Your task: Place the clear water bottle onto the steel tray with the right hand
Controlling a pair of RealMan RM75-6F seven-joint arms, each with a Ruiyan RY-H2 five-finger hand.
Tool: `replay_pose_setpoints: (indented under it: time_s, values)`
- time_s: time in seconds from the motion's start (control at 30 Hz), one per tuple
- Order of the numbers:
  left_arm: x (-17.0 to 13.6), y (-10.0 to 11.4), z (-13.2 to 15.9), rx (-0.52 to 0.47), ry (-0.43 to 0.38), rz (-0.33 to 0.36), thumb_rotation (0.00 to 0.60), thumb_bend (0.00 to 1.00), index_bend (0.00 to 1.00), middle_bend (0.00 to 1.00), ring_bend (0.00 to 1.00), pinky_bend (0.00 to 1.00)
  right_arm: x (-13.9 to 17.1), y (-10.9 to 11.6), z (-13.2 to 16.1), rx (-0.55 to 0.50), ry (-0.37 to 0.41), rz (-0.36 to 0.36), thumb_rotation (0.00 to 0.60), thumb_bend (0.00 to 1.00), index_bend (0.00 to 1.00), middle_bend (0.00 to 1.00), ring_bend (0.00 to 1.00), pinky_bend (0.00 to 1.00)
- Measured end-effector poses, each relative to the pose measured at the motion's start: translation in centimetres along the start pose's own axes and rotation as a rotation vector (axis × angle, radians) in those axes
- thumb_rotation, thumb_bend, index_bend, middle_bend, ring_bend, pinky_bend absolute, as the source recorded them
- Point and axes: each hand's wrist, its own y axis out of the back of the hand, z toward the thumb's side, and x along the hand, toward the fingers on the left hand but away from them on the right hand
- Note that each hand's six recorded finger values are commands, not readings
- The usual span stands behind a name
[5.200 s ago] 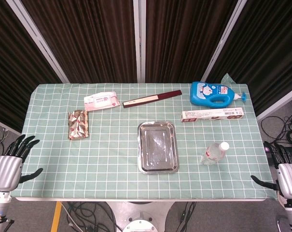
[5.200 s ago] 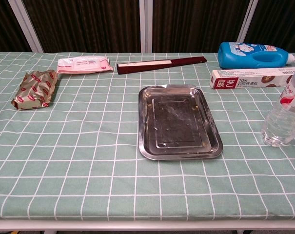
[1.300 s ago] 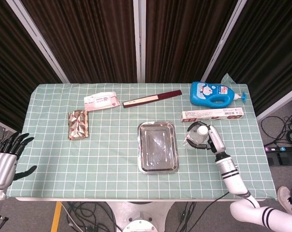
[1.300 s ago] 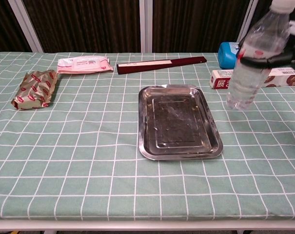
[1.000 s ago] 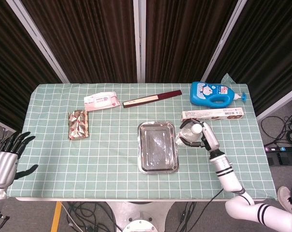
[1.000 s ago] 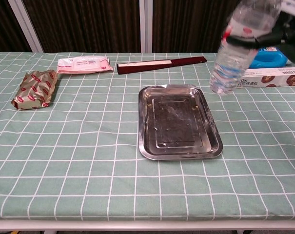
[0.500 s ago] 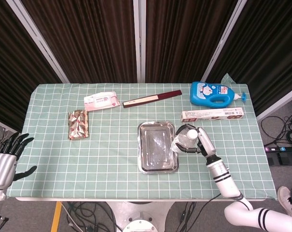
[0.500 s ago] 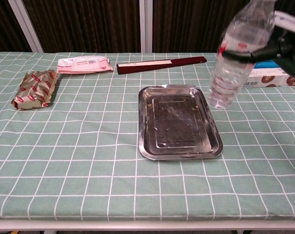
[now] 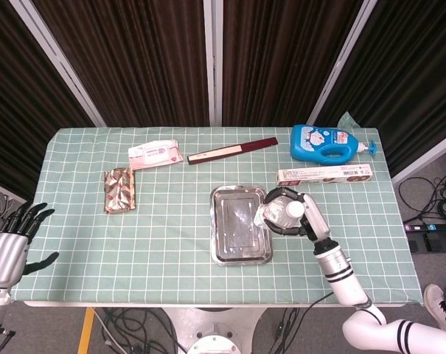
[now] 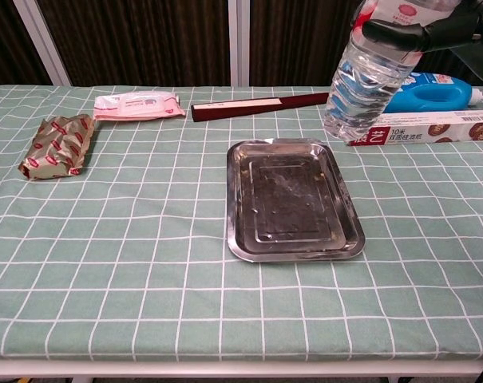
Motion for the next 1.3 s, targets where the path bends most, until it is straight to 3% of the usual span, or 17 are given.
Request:
replay_pose_setpoints:
  time_s: [0.3, 0.67, 0.77, 1.0, 1.1, 1.17, 1.3]
  values:
    - [-0.2, 0.2, -0.3, 0.003, 0.007, 0.002, 0.600, 0.13, 0.24, 0.23, 0.10, 0.19, 1.3, 1.1, -8.4, 0.104, -0.222, -0.006, 0.600, 0.34, 0.62, 0.54, 0.39, 0.50]
    - [-0.1, 0.3, -0.3, -0.004, 0.006, 0.008, 0.600, 0.13, 0.24, 0.23, 0.10, 0.19, 1.3, 3.6, -4.6, 0.071, -0.118, -0.071, 0.600, 0.34, 0.62, 0.54, 0.39, 0.50]
    - [-0.4, 0.8, -0.6, -0.005, 0.021, 0.016, 0.600, 0.13, 0.24, 0.23, 0.10, 0.19, 0.5, 2.1, -5.0, 0.050, -0.133, -0.043, 0.600, 0.34, 0.62, 0.54, 0.39, 0.50]
    - [-1.1, 1.4, -1.0, -0.001, 0.037, 0.031, 0.600, 0.13, 0.24, 0.23, 0.10, 0.19, -4.1, -7.1, -4.9, -0.006, -0.136, 0.095, 0.600, 0.33, 0.62, 0.54, 0.39, 0.50]
    - [-1.1, 1.4, -1.0, -0.001, 0.037, 0.028, 0.600, 0.13, 0.24, 0.23, 0.10, 0.19, -5.3, -9.2, -3.9, 0.005, -0.109, 0.121, 0.600, 0.33, 0.62, 0.54, 0.39, 0.50]
    - [-1.0, 1.2, -1.0, -0.003, 0.035, 0.022, 0.600, 0.13, 0.24, 0.23, 0.10, 0.19, -5.2, -8.3, -3.8, 0.018, -0.102, 0.103, 0.600, 0.33, 0.62, 0.54, 0.39, 0.50]
    - [-0.8, 0.5, -0.7, -0.012, 0.024, 0.005, 0.600, 0.13, 0.24, 0.23, 0.10, 0.19, -3.9, -3.0, -3.8, 0.069, -0.101, 0.022, 0.600, 0.33, 0.62, 0.54, 0.39, 0.50]
